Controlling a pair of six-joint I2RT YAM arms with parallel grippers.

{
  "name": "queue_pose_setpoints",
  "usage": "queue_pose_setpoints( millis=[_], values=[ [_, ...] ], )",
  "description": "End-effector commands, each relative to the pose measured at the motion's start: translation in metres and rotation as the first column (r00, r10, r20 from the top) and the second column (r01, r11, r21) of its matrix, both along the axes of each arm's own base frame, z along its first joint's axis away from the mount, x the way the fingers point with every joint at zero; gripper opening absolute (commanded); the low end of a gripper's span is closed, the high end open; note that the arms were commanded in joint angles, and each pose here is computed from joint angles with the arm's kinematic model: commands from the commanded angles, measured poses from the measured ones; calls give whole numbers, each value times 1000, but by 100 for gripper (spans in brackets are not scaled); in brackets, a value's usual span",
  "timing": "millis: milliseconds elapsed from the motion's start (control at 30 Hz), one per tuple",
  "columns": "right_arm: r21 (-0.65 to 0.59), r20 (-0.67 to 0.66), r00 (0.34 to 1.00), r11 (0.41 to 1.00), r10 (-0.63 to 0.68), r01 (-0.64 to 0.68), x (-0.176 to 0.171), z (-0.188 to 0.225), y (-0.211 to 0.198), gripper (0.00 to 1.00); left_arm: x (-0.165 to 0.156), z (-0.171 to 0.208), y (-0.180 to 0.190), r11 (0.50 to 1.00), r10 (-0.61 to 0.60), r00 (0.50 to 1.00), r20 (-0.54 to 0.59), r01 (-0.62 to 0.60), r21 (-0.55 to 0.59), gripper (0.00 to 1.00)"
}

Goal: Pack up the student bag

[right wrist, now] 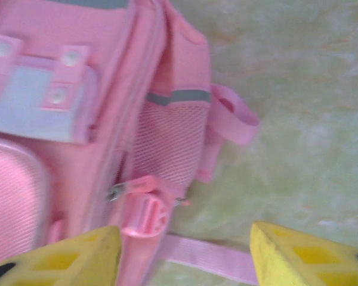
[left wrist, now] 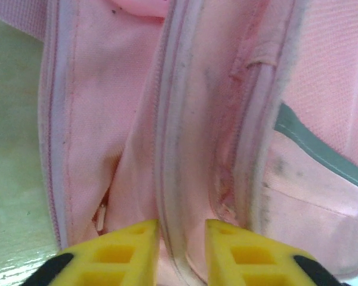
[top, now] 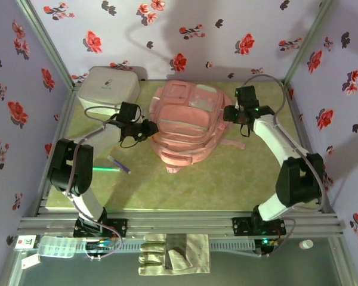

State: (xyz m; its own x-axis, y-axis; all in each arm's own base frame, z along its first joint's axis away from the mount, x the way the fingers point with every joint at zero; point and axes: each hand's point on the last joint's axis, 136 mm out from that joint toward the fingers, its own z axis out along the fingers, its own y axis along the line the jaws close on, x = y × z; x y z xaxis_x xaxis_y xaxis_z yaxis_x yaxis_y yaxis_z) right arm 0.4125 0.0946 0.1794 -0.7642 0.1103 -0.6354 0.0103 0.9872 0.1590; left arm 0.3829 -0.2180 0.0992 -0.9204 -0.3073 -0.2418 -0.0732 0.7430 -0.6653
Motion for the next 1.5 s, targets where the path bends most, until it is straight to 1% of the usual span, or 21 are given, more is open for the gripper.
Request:
queue_pose_setpoints(
  millis=[0,67,133,267,367,600,867,1000,1133,1233,1433,1467],
  values=[
    [202,22,994,974,103,-106,-11,3,37,65,-2,26,0,999,-12,998,54,14,-31,40],
    [301,33,990,943,141,-144,-14,2,54,68,-2,31,1,1000,-10,997,72,11,-26,47],
    [365,43,985,916,165,-169,-13,1,67,69,-2,34,4,1000,-2,997,83,3,-13,50],
    [417,39,978,886,205,-203,-2,-9,88,72,-3,37,11,999,4,994,106,-7,34,55],
    [425,22,972,878,233,-220,6,-17,100,72,-5,42,17,997,7,992,123,-16,70,58],
    [423,8,963,872,268,-246,20,-29,123,72,-8,53,16,995,-23,986,162,7,100,64],
    [387,-37,972,900,234,-202,25,-49,121,73,-5,65,-3,994,-69,975,213,50,94,66],
    [380,-73,960,898,269,-222,14,-52,121,73,0,68,-14,992,-98,970,224,77,100,66],
    [390,-122,941,887,317,-248,-13,-54,119,74,9,72,-27,985,-145,960,239,118,122,65],
    [446,-134,920,851,368,-276,-35,-50,126,73,17,71,-37,981,-168,956,241,139,133,65],
    [499,-135,882,800,451,-332,-69,-44,135,73,34,69,-57,974,-207,948,241,175,147,64],
    [496,-138,879,800,457,-338,-73,-44,135,73,36,69,-60,972,-212,947,240,180,148,64]
  ],
)
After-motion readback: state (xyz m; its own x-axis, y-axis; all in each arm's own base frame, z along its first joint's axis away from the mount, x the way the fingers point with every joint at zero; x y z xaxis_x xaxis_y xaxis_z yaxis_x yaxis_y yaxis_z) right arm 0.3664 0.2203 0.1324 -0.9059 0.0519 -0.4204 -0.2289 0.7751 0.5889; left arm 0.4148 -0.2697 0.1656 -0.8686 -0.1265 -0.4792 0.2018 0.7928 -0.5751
